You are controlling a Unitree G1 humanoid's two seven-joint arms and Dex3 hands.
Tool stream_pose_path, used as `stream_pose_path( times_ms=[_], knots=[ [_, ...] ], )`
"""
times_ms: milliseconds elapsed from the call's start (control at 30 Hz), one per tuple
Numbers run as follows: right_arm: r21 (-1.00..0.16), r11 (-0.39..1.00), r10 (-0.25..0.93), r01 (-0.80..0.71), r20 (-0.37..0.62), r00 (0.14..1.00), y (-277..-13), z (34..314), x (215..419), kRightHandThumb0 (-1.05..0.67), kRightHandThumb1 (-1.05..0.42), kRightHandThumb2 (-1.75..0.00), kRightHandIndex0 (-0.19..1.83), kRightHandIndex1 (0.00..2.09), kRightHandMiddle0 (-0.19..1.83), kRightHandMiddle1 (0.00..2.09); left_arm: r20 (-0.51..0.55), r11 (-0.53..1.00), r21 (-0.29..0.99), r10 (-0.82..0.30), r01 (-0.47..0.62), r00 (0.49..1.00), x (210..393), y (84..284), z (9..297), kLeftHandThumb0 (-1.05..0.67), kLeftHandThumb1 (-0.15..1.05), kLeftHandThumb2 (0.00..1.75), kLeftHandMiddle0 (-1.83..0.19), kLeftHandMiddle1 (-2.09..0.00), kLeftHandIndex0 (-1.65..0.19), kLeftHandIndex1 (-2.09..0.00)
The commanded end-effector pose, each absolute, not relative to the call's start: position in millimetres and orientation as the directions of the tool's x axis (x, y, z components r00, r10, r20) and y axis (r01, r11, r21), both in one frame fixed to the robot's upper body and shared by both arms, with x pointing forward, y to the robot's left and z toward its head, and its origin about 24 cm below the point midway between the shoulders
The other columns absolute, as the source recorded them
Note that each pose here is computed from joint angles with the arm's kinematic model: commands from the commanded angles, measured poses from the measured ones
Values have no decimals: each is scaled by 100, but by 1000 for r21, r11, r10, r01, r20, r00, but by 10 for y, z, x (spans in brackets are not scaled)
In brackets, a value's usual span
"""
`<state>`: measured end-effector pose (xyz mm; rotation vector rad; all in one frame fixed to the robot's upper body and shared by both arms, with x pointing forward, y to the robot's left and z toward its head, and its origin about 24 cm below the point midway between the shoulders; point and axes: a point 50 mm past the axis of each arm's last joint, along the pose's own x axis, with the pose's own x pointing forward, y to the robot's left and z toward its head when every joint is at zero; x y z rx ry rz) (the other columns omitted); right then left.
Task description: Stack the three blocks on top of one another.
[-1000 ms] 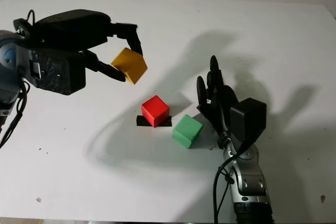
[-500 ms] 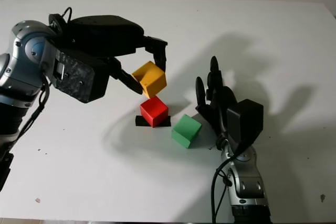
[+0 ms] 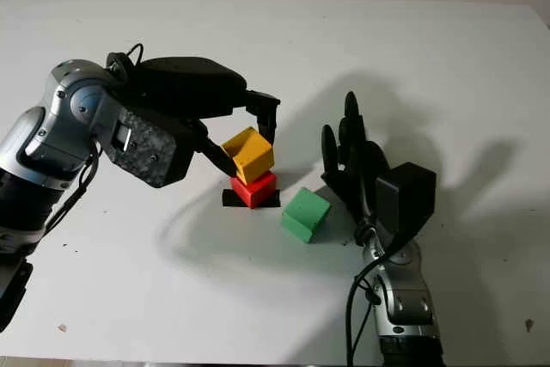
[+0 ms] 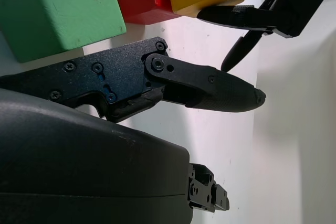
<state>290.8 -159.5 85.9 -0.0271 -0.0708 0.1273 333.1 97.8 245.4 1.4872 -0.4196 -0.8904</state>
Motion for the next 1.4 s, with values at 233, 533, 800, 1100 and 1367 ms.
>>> stream_pose_path(
  times_ms=[233, 533, 800, 1100, 1367],
  knots=[
    [-50, 992, 118, -114, 88, 989, -1582, 891, 2911, -74, -105, -65, -19, 0, -19, 0, -300, -147, 949, -696, 280, 652, 3307, 978, 2429, -35, 103, 6, -35, -6, -30, -150],
    [-54, 992, 116, -111, 87, 989, -1596, 902, 2903, -72, -105, -65, -19, 0, -19, 0, -285, -139, 954, -700, 267, 655, 3315, 950, 2428, -35, 104, 6, -35, -6, -24, -150],
    [-50, 993, 112, -107, 95, 989, -1582, 899, 2898, -72, -105, -65, -19, 0, -19, 0, -294, -143, 951, -699, 275, 652, 3309, 929, 2452, -36, 105, 6, -34, -6, -23, -145],
    [-56, 993, 112, -107, 90, 990, -1577, 889, 2882, -71, -105, -65, -19, 0, -19, 0, -319, -146, 939, -705, 310, 634, 3309, 932, 2438, -37, 104, 6, -38, -9, -28, -144],
    [-40, 994, 110, -106, 93, 990, -1580, 892, 2867, -72, -105, -64, -19, 0, -19, 0, -323, -152, 937, -721, 315, 613, 3296, 915, 2454, -37, 104, 5, -38, -9, -25, -149]
  ],
)
